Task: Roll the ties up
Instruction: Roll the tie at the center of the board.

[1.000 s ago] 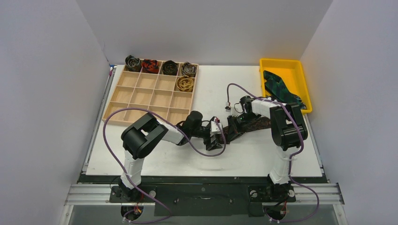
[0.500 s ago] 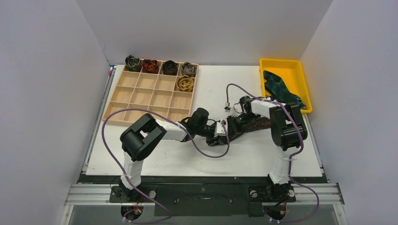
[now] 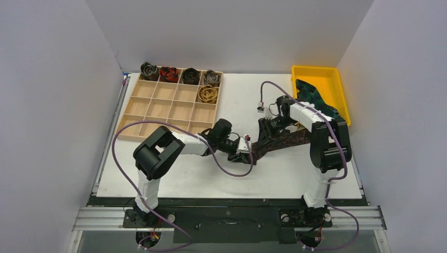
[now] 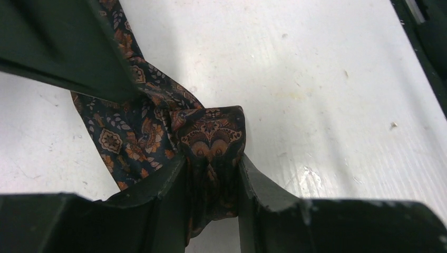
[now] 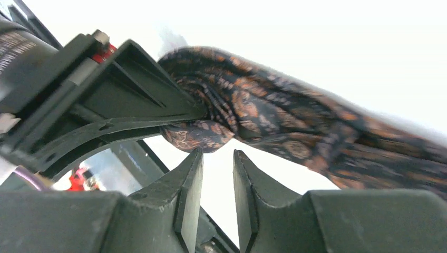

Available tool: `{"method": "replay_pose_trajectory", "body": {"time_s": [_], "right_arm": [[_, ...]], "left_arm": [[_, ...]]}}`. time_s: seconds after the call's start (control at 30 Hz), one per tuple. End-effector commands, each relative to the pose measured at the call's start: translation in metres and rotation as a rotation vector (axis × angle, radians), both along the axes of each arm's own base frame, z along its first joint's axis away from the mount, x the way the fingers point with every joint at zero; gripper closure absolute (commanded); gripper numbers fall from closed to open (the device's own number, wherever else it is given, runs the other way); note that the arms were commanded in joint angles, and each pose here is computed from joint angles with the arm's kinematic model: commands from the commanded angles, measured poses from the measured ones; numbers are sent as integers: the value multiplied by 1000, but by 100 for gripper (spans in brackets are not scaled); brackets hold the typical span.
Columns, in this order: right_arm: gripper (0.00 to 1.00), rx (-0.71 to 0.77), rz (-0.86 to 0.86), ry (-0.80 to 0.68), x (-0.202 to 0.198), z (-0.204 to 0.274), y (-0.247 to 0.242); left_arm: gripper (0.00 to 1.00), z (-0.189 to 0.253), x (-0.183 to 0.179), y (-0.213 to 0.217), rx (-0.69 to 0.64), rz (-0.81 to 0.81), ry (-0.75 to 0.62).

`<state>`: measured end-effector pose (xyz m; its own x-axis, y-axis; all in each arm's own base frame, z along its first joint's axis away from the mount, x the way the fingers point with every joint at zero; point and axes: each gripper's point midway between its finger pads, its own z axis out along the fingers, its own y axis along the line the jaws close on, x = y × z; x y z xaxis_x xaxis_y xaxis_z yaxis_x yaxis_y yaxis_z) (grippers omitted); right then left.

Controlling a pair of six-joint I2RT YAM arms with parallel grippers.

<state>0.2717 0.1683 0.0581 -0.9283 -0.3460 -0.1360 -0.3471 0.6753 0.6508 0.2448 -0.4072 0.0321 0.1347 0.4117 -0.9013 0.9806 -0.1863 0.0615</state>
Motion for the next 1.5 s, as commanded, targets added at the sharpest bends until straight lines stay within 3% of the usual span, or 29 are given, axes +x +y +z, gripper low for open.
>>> {"method": "replay_pose_trajectory", "body": {"time_s": [0.0, 0.33, 0.43, 0.5, 0.7, 0.93, 1.17, 1.47], "right_arm": [[76, -42, -23, -161, 34, 24, -12], [81, -304, -16, -186, 44, -40, -34], [84, -384, 3, -173, 40, -57, -48], [86, -422, 24, -169, 35, -63, -54], [89, -475, 74, -161, 18, -70, -67], [90, -489, 105, -168, 14, -68, -68], [90, -493, 172, -175, 4, -55, -74], [82, -292, 89, -269, 21, 4, -53]], "left_arm": [[97, -9, -29, 20, 32, -122, 85], [98, -1, -34, 26, 21, -166, 136], [98, 7, -20, 26, -13, -40, 192], [98, 31, 4, 15, -132, 63, 149], [98, 72, 52, 14, -300, 346, 165], [99, 92, 78, 18, -373, 495, 180], [99, 51, 87, 31, -256, 623, 275], [99, -3, 81, 44, -113, 750, 433]]}}
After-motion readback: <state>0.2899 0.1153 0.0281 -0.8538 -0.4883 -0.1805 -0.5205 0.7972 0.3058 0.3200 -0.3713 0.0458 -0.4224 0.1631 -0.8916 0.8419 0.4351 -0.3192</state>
